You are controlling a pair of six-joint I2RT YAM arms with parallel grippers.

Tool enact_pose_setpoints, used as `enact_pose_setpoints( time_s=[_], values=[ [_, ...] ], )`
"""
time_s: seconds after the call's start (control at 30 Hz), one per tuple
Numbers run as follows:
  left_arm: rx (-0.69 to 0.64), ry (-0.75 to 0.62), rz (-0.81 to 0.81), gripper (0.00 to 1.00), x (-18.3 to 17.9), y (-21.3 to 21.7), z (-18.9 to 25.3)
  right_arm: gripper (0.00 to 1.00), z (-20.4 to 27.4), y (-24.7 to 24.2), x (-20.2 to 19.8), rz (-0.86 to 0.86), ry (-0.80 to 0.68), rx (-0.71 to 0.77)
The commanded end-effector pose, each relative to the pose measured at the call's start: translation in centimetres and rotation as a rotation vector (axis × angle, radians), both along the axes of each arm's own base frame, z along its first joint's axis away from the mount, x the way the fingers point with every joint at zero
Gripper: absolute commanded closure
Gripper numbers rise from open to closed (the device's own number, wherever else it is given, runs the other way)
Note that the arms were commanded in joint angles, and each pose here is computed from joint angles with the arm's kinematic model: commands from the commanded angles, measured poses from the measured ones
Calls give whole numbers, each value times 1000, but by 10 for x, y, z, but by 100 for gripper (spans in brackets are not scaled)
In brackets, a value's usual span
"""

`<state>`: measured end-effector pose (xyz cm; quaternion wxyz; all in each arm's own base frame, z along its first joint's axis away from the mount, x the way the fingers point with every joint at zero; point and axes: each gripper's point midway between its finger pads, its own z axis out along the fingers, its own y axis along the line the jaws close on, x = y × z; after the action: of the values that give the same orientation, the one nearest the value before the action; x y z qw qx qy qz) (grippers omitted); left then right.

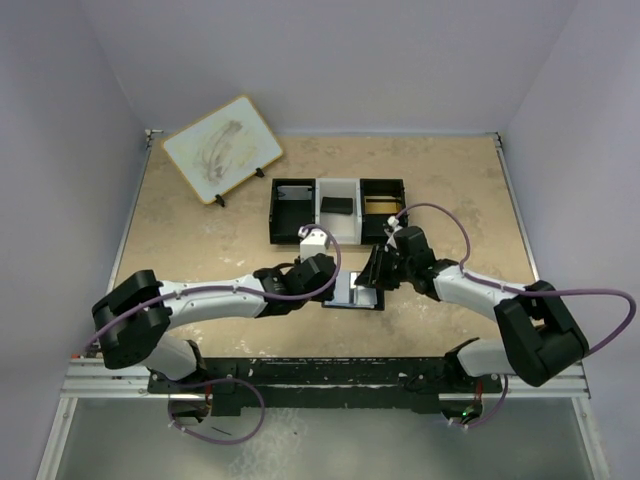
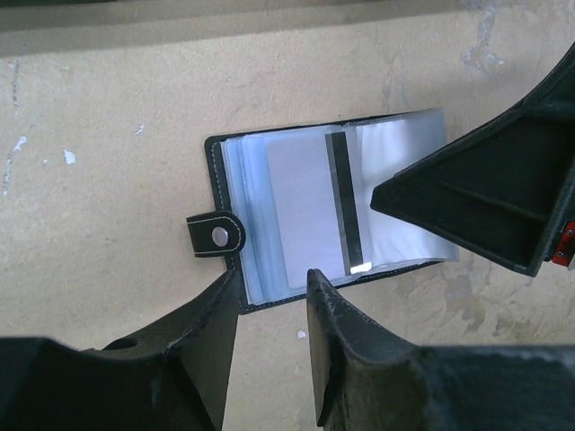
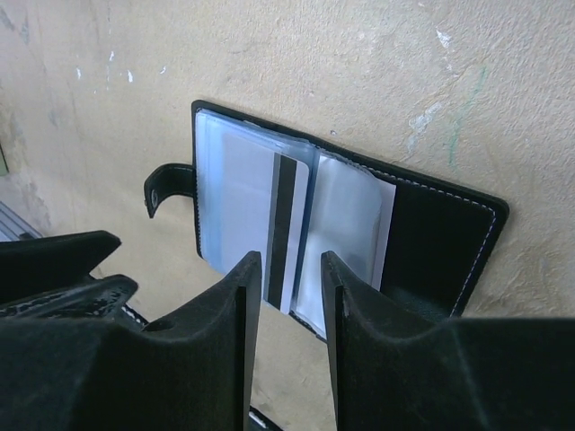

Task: Take the credit cards out of the card holder
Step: Remove the credit card from the card holder.

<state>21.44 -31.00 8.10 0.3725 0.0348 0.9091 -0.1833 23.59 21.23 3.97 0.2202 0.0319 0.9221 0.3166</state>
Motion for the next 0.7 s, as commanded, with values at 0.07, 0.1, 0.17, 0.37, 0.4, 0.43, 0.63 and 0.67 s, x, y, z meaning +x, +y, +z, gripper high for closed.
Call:
enact_pose_setpoints(
  time_s=[0.07,0.1,0.17,0.37,0.4,0.43,0.63,0.67],
  values=[
    [-74,-9,-41,65,7,-32,11,66,3,7,1,10,-27,55],
    [-70,-6,-44,65,7,-33,9,67,2,8,1,10,-27,66],
    [-57,3,-50,65,8,-37,3,67,2,11,1,13,-24,88],
    [4,24,-29,67,12,-37,-22,68,-6,14,1,12,-11,105],
    [18,29,-24,68,12,-36,-27,69,-8,13,0,8,-7,104],
    [33,34,-22,69,12,-34,-32,69,-9,13,0,4,-5,106],
    [92,68,13,75,8,-20,-55,76,-15,14,-4,-14,25,134],
    [94,70,17,76,7,-18,-57,77,-15,15,-4,-16,24,147]
  ],
)
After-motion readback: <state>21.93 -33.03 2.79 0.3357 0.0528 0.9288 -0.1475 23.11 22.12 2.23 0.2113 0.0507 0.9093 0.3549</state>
